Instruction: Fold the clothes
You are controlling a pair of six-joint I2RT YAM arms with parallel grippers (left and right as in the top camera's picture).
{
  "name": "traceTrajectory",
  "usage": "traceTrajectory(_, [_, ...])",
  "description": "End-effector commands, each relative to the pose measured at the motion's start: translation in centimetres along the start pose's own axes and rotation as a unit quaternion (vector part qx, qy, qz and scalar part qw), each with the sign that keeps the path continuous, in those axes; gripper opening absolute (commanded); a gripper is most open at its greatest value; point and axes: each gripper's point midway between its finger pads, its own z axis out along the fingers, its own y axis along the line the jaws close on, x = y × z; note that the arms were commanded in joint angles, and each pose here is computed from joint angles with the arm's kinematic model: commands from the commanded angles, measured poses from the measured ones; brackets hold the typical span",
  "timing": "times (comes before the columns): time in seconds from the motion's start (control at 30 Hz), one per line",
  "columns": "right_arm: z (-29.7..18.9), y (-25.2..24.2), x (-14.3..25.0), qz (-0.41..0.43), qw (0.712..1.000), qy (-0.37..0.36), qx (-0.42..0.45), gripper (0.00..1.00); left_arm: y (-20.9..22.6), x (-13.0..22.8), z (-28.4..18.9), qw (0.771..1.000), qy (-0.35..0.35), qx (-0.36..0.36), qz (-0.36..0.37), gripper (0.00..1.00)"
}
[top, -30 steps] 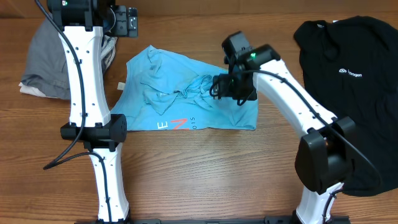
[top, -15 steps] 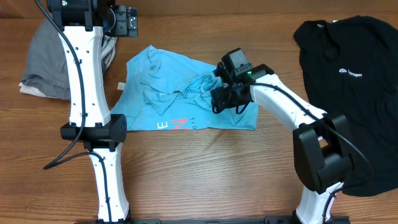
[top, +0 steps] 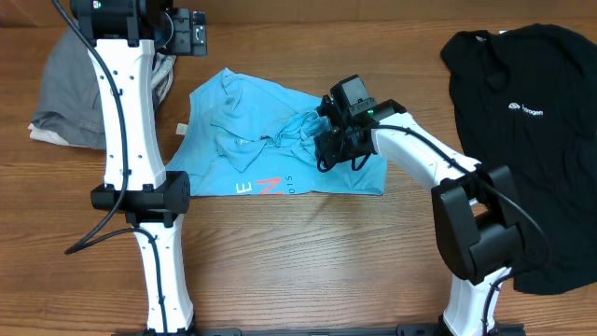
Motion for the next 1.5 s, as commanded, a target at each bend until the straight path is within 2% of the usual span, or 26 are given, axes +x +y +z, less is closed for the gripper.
traceTrajectory(0.0, [1.0, -1.2, 0.4, -0.003, 1.0, 0.007, 0.025, 0.61, 0.0, -0.1, -0.9, 1.0, -0.007, -0.003, 0.011, 1.0])
traceTrajectory(0.37, [0.5, -4.2, -0.8, 0.027, 0.999, -0.017, 0.032, 0.63, 0.0, -0.1, -0.9, 1.0, -0.007, -0.003, 0.011, 1.0])
traceTrajectory(0.5, [0.5, -3.2, -0.7, 0.027, 1.0, -0.014, 0.002, 0.6, 0.0, -0.1, -0.9, 1.0, -0.007, -0.003, 0.011, 1.0])
traceTrajectory(0.67, [0.5, -1.4, -0.5, 0.026, 0.999, -0.007, -0.047, 0.47, 0.0, -0.1, -0.9, 1.0, -0.007, -0.003, 0.011, 1.0])
traceTrajectory(0.9, [0.4, -0.9, 0.8, 0.033, 0.997, 0.018, -0.06, 0.06, 0.0, -0.1, -0.9, 1.0, -0.007, -0.003, 0.011, 1.0])
traceTrajectory(0.93, [0.4, -0.9, 0.9, 0.034, 0.997, 0.022, -0.06, 0.04, 0.0, -0.1, -0.9, 1.0, -0.007, -0.003, 0.011, 1.0])
traceTrajectory(1.23, [-2.4, 0.7, -0.4, 0.031, 0.995, 0.015, -0.088, 0.04, 0.0, -0.1, -0.9, 1.0, -0.007, -0.003, 0.011, 1.0])
traceTrajectory(1.47, [-4.6, 6.2, 0.5, -0.015, 0.99, 0.036, -0.136, 0.04, -0.1, -0.1, -0.9, 1.0, -0.007, -0.001, 0.011, 1.0])
